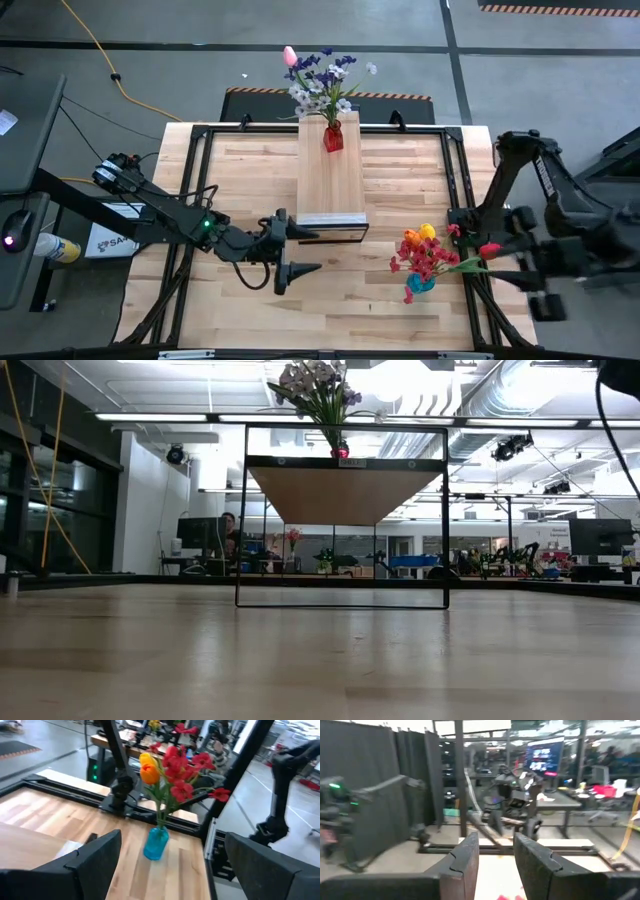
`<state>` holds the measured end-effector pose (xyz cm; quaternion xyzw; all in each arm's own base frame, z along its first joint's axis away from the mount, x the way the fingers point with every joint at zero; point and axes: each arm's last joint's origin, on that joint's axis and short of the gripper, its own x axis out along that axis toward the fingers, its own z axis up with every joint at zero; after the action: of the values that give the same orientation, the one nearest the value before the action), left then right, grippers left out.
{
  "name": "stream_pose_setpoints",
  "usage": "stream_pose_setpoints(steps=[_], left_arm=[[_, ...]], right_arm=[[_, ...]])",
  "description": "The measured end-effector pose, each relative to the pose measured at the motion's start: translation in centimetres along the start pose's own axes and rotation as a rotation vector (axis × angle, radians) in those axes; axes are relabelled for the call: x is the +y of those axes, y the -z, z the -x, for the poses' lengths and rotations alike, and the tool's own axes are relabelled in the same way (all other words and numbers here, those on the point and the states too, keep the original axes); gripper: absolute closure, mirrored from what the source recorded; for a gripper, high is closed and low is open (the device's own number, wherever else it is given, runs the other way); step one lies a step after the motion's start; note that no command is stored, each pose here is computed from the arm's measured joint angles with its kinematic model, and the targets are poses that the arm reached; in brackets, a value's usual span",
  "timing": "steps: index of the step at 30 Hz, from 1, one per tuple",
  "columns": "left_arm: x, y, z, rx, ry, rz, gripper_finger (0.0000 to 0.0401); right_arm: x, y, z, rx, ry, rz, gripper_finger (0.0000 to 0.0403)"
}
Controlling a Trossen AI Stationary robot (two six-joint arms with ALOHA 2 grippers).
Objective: Pick and place flowers into a vace then onto a shelf
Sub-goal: Put the blue vase with flowers on the shelf
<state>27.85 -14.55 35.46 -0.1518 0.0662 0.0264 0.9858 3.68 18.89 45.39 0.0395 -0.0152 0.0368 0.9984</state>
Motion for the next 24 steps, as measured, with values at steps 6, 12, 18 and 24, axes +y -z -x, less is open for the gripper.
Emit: stream_pose_setpoints(steps=[6,12,18,24], left_arm=[[-0.2,0.2,0.0,0.041,0.08,-0.004,0.0016],[-0.3,0.4,0.0,0.078,0.118,-0.015,0.0013],[-0.2,0.6,0.1,0.1,0.129,-0.015,0.0014],[-0.2,0.6,0.1,0.103,0.124,-0.017,0.0015]], right_arm=[[-2.1,1.0,-3.6,0.008,0.052,0.078,0.0289],[-7.1,2.7,-5.3,0.163,0.07,0.045,0.0289],[-12.1,2.5,-3.5,0.21,0.159,0.031,0.0289],[-16.8,1.5,0.5,0.154,0.108,0.013,0.0289]])
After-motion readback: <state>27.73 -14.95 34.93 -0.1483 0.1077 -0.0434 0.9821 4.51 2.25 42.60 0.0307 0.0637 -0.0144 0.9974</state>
